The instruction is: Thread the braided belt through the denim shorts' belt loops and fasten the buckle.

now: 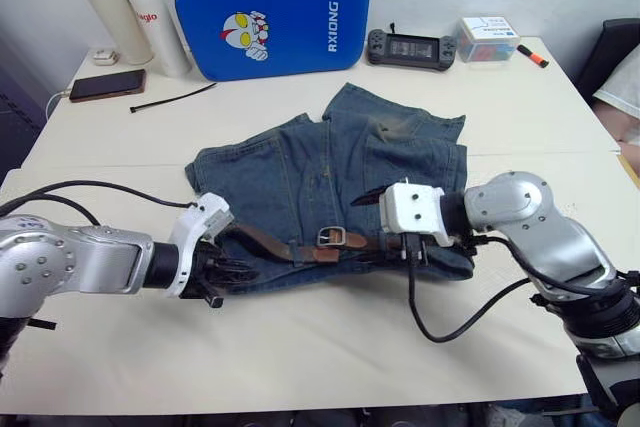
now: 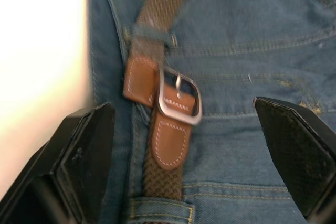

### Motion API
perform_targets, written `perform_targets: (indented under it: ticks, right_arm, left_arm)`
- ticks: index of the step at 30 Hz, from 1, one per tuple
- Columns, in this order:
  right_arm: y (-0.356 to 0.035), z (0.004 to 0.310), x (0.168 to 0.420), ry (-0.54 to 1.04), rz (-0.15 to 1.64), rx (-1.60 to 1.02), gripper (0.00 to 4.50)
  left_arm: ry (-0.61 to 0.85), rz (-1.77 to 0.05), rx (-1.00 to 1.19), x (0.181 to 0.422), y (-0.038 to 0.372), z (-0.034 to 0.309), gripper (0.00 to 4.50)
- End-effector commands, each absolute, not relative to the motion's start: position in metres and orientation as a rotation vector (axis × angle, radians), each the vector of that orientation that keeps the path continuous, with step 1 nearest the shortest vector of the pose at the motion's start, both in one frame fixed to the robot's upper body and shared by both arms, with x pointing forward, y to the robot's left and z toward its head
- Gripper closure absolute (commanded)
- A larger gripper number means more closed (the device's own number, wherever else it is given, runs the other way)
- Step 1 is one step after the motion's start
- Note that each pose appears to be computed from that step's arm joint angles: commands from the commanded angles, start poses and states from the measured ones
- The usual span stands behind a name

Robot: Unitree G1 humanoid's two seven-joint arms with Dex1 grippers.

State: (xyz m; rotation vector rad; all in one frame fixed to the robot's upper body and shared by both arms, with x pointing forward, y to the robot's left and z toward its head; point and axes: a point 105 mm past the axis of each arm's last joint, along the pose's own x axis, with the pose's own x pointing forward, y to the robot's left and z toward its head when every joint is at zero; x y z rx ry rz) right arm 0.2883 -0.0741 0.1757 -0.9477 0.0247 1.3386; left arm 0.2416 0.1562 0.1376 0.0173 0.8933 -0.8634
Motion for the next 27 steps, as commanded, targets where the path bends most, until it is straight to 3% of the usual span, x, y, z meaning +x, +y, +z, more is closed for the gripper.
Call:
perform_targets:
  ticks: [1,12,15,22,27]
  right_arm:
    - [-0.061,0.169,0.283,-0.161,1.343,-1.129,0.0]
    - [-0.048,0.155,0.282,-0.411,1.318,-1.27,0.0]
    - [-0.046,0.156,0.281,-0.459,1.317,-1.276,0.87]
    - [-0.041,0.151,0.277,-0.475,1.331,-1.287,4.32]
    - [-0.039,0.156,0.277,-0.48,1.326,-1.276,4.42]
  left_arm:
    - [0.901,-0.854,0.036,0.246,0.159,0.13,4.48]
    - [0.942,-0.866,0.053,0.246,0.161,0.118,4.48]
    - [0.953,-0.871,0.058,0.245,0.161,0.116,4.5]
    - [0.964,-0.872,0.058,0.245,0.162,0.114,4.5]
    - [0.968,-0.871,0.062,0.245,0.163,0.112,4.5]
